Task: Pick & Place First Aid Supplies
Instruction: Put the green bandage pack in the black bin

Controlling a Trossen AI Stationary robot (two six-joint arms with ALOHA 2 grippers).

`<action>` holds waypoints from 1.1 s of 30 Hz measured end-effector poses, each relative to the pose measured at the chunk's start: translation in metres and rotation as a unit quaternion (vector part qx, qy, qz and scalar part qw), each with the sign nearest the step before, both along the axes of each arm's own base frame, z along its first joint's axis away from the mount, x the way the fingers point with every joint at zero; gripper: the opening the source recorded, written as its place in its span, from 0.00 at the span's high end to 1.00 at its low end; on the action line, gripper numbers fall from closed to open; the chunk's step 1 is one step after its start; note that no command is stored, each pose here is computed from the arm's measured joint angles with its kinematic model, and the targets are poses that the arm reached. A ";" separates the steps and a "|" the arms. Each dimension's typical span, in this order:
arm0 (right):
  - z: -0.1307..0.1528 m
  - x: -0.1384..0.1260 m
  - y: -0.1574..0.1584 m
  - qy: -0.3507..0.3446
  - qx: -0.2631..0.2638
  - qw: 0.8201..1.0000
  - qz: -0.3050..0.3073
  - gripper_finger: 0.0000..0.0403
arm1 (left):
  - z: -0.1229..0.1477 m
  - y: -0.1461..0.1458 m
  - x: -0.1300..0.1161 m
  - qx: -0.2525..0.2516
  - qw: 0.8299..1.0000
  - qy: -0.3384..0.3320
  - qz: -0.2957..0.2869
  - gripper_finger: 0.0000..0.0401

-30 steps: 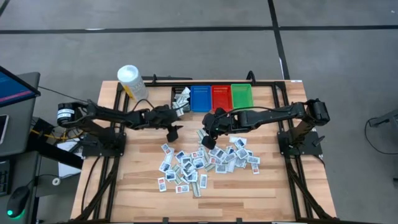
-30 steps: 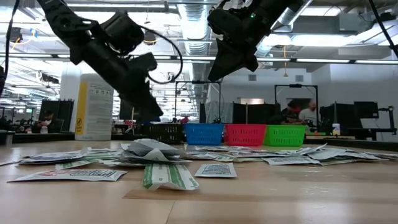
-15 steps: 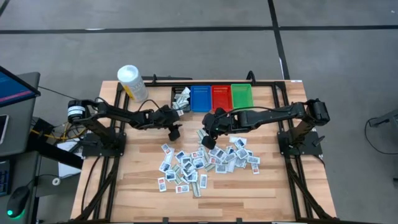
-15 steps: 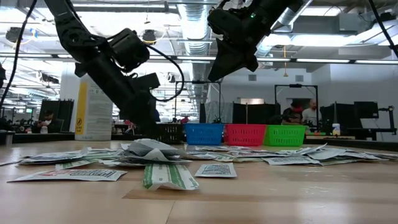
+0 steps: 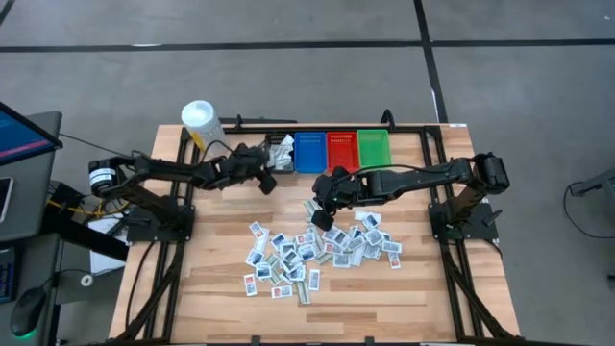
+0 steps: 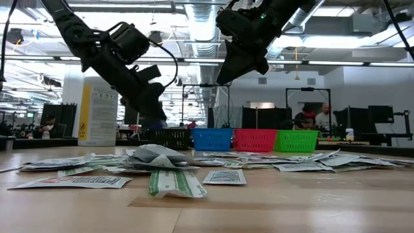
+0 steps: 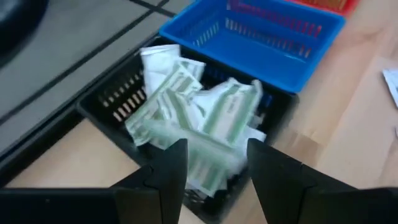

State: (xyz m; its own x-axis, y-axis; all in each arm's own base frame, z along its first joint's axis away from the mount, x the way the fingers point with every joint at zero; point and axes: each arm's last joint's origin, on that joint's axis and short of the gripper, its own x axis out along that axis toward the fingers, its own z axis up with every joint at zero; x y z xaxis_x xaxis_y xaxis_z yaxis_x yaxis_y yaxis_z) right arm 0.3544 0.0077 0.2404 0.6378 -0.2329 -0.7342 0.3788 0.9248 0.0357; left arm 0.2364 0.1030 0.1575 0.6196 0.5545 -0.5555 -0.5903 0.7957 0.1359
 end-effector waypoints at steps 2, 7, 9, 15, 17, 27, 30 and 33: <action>0.000 0.000 0.000 0.000 0.000 1.000 0.000 0.98 | 0.000 0.001 -0.001 -0.012 1.000 -0.008 0.010 0.58; 0.000 0.000 0.001 0.000 0.000 1.000 0.001 0.98 | -0.002 -0.002 -0.002 -0.026 1.000 0.000 0.010 0.58; 0.000 0.000 0.003 0.000 0.000 1.000 0.004 0.98 | -0.003 -0.005 -0.003 -0.031 0.999 0.011 0.006 0.58; 0.000 -0.001 0.010 0.001 0.000 1.000 0.014 0.98 | 0.016 -0.017 -0.007 -0.028 0.999 -0.018 -0.009 0.58; 0.000 -0.001 0.011 0.001 0.000 1.000 0.016 0.98 | 0.027 -0.022 -0.009 -0.030 0.998 -0.049 -0.011 0.58; -0.010 0.002 0.013 0.024 -0.001 1.000 0.018 0.98 | 0.062 -0.056 -0.016 -0.069 0.982 -0.158 -0.075 0.58; -0.023 0.004 0.013 0.053 -0.003 0.998 0.025 0.98 | 0.064 -0.066 -0.014 -0.102 0.974 -0.175 -0.098 0.58; -0.038 0.011 0.016 0.069 0.008 0.996 0.051 0.98 | 0.063 -0.077 -0.012 -0.125 0.969 -0.181 -0.109 0.58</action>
State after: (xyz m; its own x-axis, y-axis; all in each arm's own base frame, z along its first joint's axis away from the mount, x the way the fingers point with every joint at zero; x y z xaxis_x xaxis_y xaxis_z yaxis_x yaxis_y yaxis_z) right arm 0.3652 0.0236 0.2020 0.5495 -0.1602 -0.8200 0.2854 0.9584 0.0041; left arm 0.2240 0.0261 0.2209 0.8861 0.2644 -0.3807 -0.3773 0.8884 -0.2614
